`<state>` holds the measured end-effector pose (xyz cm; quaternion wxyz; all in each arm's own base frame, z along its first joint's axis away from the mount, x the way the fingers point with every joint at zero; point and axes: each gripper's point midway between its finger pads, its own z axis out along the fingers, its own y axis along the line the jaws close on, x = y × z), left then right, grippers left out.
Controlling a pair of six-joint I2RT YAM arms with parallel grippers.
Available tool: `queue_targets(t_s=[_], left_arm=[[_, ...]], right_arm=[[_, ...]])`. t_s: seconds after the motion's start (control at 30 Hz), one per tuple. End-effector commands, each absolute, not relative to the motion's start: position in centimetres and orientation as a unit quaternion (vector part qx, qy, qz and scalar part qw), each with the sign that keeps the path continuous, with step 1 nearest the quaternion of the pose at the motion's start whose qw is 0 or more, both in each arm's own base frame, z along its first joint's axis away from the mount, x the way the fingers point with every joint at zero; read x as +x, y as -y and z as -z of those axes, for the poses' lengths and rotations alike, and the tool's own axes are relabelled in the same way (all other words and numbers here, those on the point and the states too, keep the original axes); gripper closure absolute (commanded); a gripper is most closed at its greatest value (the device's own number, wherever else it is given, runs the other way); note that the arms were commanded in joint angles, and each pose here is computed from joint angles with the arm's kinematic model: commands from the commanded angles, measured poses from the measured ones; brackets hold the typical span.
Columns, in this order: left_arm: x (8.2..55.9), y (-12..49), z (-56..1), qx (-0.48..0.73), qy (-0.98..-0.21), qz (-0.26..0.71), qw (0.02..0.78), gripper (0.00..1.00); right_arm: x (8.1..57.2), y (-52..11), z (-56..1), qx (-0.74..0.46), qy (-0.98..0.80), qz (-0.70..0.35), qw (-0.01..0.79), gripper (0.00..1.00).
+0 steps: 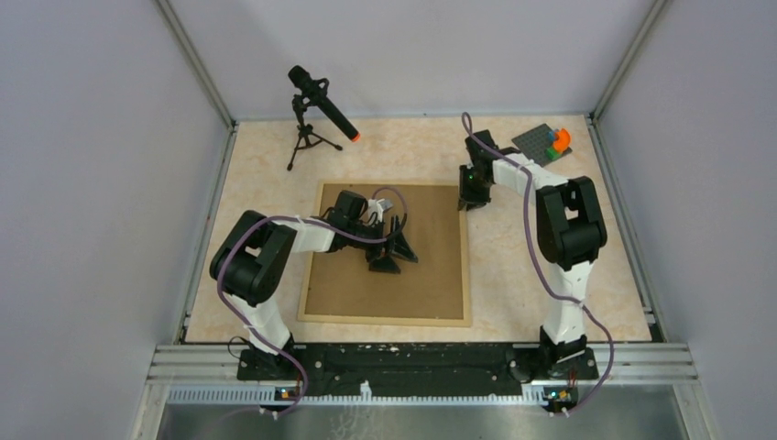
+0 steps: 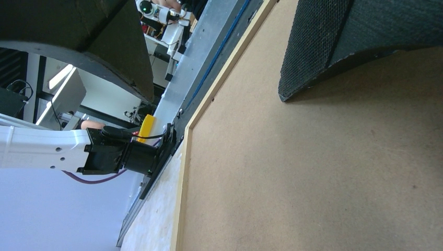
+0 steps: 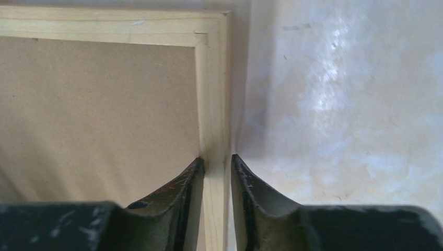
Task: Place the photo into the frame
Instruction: Install the photo frame at the center of the board.
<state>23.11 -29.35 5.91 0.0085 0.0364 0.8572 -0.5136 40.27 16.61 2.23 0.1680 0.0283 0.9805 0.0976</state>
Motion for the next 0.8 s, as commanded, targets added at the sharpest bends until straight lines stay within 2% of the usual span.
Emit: queue_targets(t_s=[0.0,0.17,0.37,0.77], left_arm=[[23.4,28.0,-2.3,0.019,-0.887,0.461,0.019,0.06],[23.5,28.1,-2.4,0.019,-0.886,0.463,0.019,0.05],[23.5,28.1,-2.3,0.019,-0.886,0.463,0.017,0.05],[23.7,28.0,-2.9,0.022,-0.885,0.464,0.028,0.05]], right_arm=[[36.1,-20.4,4.7,-0.004,-0.992,-0.108,0.068,0.7],[35.3,-19.8,6.0,-0.012,-0.995,-0.085,0.055,0.67],[36.3,-17.6,4.8,-0.054,-0.997,0.005,0.064,0.57],[35.9,-18.1,7.7,-0.12,-0.985,0.124,0.011,0.55]])
